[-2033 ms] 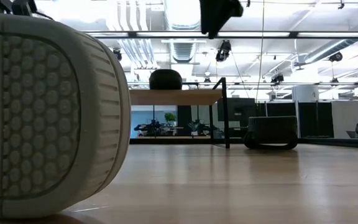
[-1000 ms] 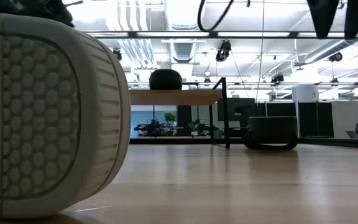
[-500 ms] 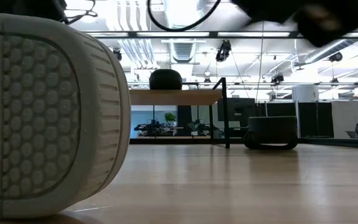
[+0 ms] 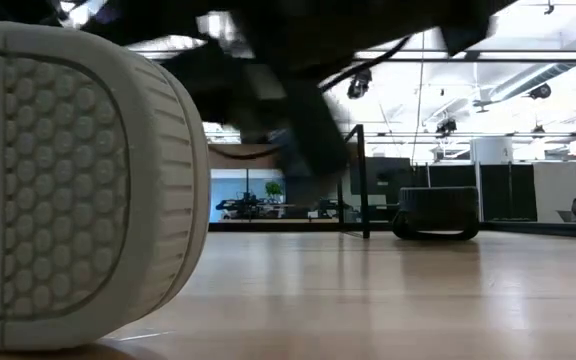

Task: Pick and place slides into the shelf
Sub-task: Put the bottom gray slide under the shelf

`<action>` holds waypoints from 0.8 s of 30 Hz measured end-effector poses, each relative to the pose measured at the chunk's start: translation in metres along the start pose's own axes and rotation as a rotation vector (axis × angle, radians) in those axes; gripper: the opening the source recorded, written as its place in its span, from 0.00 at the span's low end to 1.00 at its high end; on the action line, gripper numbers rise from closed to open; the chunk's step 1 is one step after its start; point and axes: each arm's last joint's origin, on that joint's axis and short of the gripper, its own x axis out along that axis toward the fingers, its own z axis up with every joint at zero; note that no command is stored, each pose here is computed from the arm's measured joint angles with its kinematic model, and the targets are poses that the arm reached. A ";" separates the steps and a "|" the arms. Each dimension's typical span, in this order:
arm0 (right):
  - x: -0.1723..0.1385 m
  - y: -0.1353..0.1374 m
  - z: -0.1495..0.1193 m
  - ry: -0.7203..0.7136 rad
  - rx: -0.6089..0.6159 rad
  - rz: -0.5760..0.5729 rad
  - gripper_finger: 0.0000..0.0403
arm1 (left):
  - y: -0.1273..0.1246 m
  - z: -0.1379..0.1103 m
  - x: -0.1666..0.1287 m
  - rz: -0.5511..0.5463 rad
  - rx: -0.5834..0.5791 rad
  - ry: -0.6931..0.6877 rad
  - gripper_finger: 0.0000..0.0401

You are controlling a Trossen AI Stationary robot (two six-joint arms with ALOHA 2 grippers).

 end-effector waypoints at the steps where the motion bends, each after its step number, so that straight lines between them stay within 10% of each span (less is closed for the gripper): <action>1: 0.007 -0.001 0.001 0.001 0.000 0.008 0.39 | -0.001 -0.001 -0.002 0.009 0.009 -0.014 0.00; 15: 0.057 0.012 0.023 -0.015 -0.050 0.046 0.37 | -0.004 -0.009 -0.012 0.027 -0.003 -0.059 0.00; 24: 0.042 0.021 0.021 -0.056 -0.106 -0.064 0.09 | -0.002 -0.009 -0.010 0.044 -0.015 -0.048 0.00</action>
